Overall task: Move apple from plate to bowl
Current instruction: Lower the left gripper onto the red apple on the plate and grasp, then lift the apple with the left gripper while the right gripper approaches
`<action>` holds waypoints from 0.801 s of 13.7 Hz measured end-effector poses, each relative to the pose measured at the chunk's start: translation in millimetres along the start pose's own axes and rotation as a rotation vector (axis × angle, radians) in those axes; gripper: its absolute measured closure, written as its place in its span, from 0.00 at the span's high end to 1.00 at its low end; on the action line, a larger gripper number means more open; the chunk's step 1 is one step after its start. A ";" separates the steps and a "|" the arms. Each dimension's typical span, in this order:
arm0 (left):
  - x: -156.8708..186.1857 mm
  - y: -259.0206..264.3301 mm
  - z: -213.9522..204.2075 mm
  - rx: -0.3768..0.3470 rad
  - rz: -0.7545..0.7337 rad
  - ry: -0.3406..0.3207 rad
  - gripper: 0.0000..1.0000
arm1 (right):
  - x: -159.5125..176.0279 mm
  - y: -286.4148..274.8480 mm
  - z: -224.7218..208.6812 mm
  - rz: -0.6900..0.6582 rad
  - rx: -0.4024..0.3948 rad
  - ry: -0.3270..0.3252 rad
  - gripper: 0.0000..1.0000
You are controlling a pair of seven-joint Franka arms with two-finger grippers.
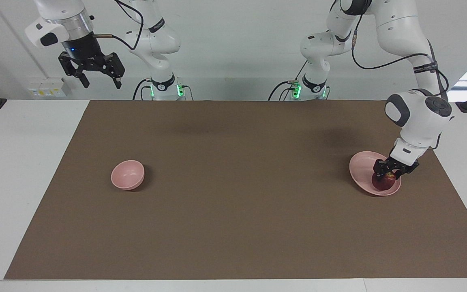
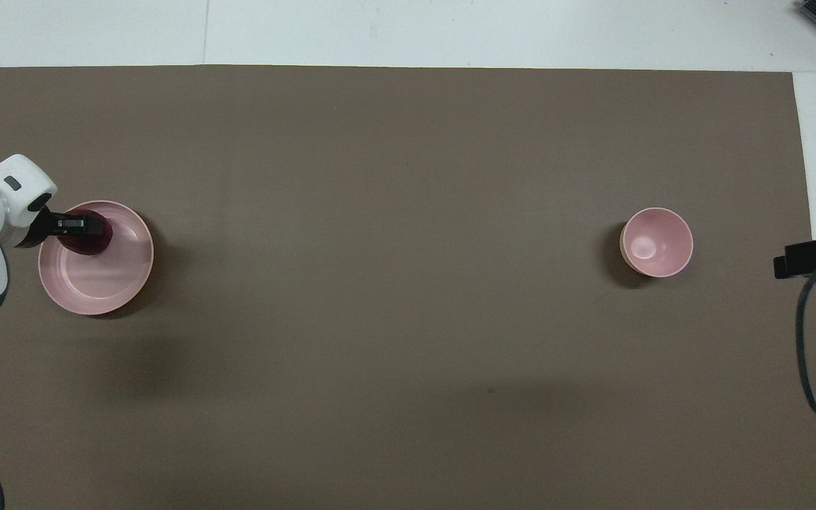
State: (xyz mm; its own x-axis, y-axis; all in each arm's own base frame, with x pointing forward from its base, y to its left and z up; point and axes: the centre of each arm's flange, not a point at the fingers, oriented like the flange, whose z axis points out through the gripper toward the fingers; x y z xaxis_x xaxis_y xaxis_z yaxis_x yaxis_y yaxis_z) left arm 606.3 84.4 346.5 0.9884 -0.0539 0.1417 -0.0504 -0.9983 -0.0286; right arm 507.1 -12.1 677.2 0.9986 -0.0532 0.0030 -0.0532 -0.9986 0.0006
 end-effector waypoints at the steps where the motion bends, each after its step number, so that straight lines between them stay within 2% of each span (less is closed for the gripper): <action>1: 0.4 0.0 -0.2 0.000 0.001 0.001 0.68 | 0.0 0.0 0.0 0.000 0.000 0.000 1.00; 4: 6.8 -0.8 -8.7 0.000 0.015 0.003 0.67 | 0.0 0.0 0.0 0.000 0.000 0.000 1.00; 8: 28.2 10.3 -49.1 -0.019 0.051 -0.045 0.67 | 0.0 -0.4 4.6 0.000 0.003 -0.010 1.00; 11: 38.7 43.9 -84.4 -0.122 0.054 -0.084 0.67 | -1.1 -4.0 9.4 0.016 0.037 -0.023 1.00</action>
State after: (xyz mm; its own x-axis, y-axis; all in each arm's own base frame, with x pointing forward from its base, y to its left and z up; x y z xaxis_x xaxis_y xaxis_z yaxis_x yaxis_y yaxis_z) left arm 630.2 36.8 434.2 0.9920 -0.1111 0.0602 -0.1161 -0.9894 0.0871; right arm 506.2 -8.1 667.9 0.9974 -0.0691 -0.0198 -0.0697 -0.9969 -0.0358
